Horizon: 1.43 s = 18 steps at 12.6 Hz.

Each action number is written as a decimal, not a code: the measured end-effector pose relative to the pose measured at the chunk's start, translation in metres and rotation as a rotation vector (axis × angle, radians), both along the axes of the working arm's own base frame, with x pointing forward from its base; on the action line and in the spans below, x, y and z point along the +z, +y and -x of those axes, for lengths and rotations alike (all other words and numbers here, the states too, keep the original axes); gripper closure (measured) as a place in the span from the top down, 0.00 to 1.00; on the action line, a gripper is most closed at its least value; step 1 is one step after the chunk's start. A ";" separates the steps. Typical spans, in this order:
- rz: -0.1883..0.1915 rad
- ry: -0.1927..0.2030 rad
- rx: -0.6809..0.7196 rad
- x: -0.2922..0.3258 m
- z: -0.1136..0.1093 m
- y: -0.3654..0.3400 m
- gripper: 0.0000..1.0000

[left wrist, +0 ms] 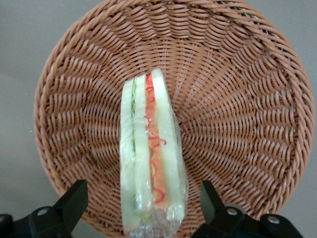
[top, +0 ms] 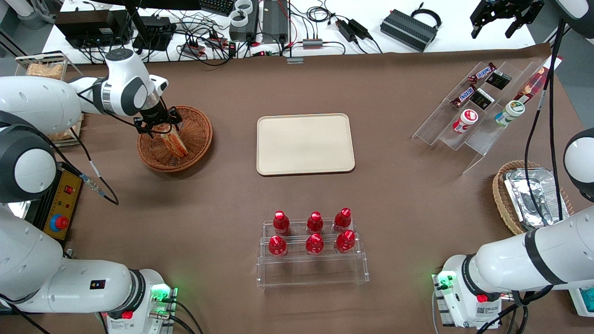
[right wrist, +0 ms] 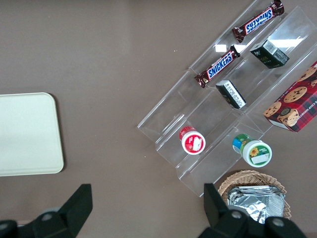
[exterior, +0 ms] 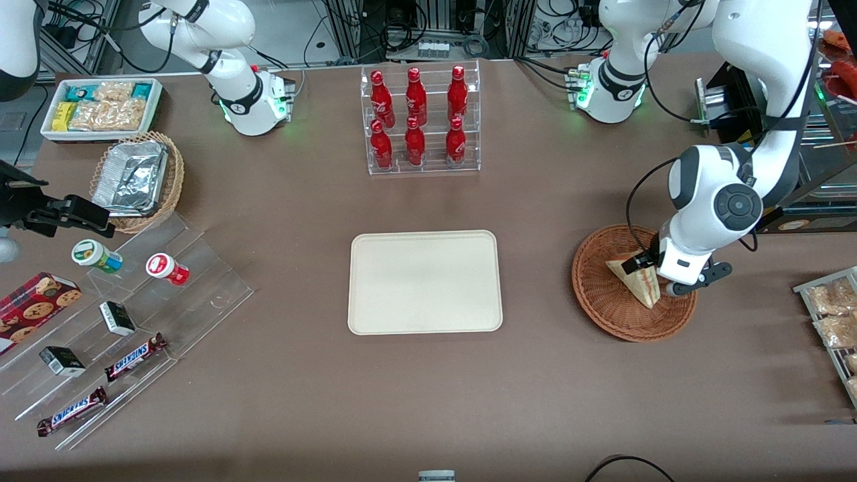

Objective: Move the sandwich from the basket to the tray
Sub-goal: 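Close the left gripper on the wrapped sandwich, then lift the sandwich and carry it with the left gripper to the tray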

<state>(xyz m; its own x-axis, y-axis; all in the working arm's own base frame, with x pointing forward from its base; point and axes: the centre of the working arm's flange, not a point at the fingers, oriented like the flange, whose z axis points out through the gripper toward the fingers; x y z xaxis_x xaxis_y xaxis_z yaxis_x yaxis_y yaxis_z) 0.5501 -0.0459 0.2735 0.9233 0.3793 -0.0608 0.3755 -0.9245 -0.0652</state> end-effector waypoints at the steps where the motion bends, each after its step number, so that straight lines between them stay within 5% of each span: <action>1: 0.001 0.000 0.004 -0.006 -0.001 0.000 0.99; 2: 0.001 -0.003 0.020 -0.011 -0.001 0.000 0.95; 7: -0.004 -0.011 0.110 -0.020 -0.003 -0.001 0.36; 10: -0.004 -0.012 0.108 -0.012 -0.007 -0.004 0.26; 15: -0.022 0.075 0.055 0.076 -0.028 -0.039 0.15; 18: -0.007 0.057 -0.049 0.124 -0.032 -0.089 0.15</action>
<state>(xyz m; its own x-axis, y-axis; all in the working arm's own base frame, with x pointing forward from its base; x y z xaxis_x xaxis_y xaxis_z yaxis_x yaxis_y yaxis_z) 0.5825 -0.1353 0.3977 0.9358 0.3345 -0.1116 0.3254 -0.9411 -0.0919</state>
